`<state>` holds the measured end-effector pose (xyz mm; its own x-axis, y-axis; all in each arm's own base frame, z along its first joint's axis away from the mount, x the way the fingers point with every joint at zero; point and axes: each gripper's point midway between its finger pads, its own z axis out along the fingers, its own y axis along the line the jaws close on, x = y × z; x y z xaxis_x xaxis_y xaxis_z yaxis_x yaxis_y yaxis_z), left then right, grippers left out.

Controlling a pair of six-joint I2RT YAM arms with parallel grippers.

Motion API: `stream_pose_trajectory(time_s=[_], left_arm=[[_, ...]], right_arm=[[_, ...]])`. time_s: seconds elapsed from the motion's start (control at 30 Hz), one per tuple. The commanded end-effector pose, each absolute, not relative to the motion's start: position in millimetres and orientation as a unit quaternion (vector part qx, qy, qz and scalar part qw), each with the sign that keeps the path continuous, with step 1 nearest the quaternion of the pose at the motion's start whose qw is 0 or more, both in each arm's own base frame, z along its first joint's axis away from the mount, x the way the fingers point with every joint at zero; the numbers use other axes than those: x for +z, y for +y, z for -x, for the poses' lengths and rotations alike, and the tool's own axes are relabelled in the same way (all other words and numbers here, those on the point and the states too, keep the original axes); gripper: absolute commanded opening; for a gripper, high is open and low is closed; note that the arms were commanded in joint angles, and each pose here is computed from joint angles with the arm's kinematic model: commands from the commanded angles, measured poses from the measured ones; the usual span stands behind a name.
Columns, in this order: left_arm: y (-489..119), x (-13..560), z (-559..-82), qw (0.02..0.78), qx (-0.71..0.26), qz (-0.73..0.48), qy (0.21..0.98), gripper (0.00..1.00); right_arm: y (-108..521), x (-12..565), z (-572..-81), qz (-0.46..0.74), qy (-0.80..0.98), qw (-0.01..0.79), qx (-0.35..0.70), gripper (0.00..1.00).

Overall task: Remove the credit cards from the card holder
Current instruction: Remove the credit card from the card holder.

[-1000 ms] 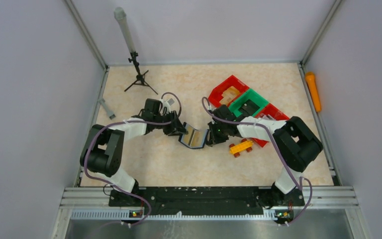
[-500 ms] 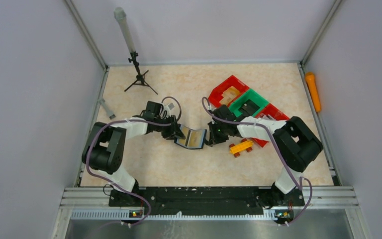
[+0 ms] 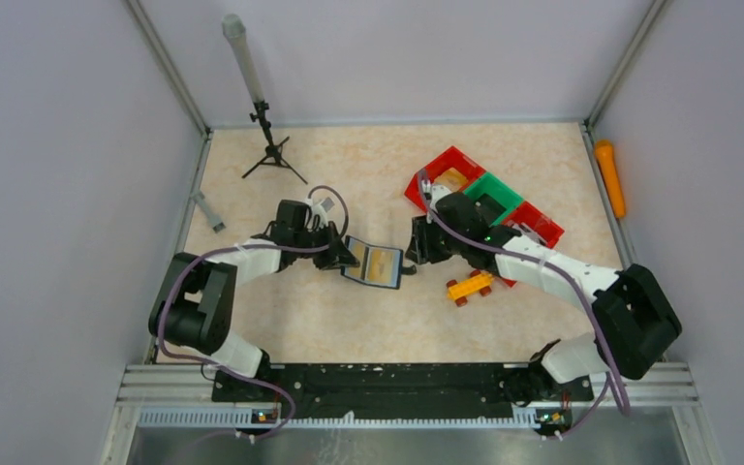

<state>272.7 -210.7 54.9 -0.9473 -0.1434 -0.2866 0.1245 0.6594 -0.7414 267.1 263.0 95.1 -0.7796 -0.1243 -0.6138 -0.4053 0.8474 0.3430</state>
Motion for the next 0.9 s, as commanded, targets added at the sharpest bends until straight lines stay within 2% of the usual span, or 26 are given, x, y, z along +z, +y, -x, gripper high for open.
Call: stream_pose_trajectory(time_s=[0.0,0.17,0.37,0.53,0.87], left_arm=[[-219.5,107.9,-297.5,0.252,-0.474,-0.006,0.844,0.01],[-234.2,150.5,-309.6,0.298,-0.547,-0.013,0.782,0.01],[-237.4,177.3,-319.2,0.342,-0.563,-0.051,0.751,0.04],[-233.3,186.6,-302.0,0.387,-0.575,-0.076,0.717,0.05],[-240.7,204.7,-281.0,0.380,-0.627,-0.100,0.673,0.03]], right_arm=[[290.2,143.4,-276.1,0.171,0.853,0.369,0.326,0.41],[322.9,176.9,-278.1,0.177,0.784,0.411,0.431,0.39],[332.9,187.0,-290.5,0.164,0.745,0.452,0.462,0.38],[323.4,184.9,-288.7,0.142,0.721,0.476,0.482,0.39],[313.4,188.1,-284.0,0.143,0.700,0.462,0.525,0.39]])
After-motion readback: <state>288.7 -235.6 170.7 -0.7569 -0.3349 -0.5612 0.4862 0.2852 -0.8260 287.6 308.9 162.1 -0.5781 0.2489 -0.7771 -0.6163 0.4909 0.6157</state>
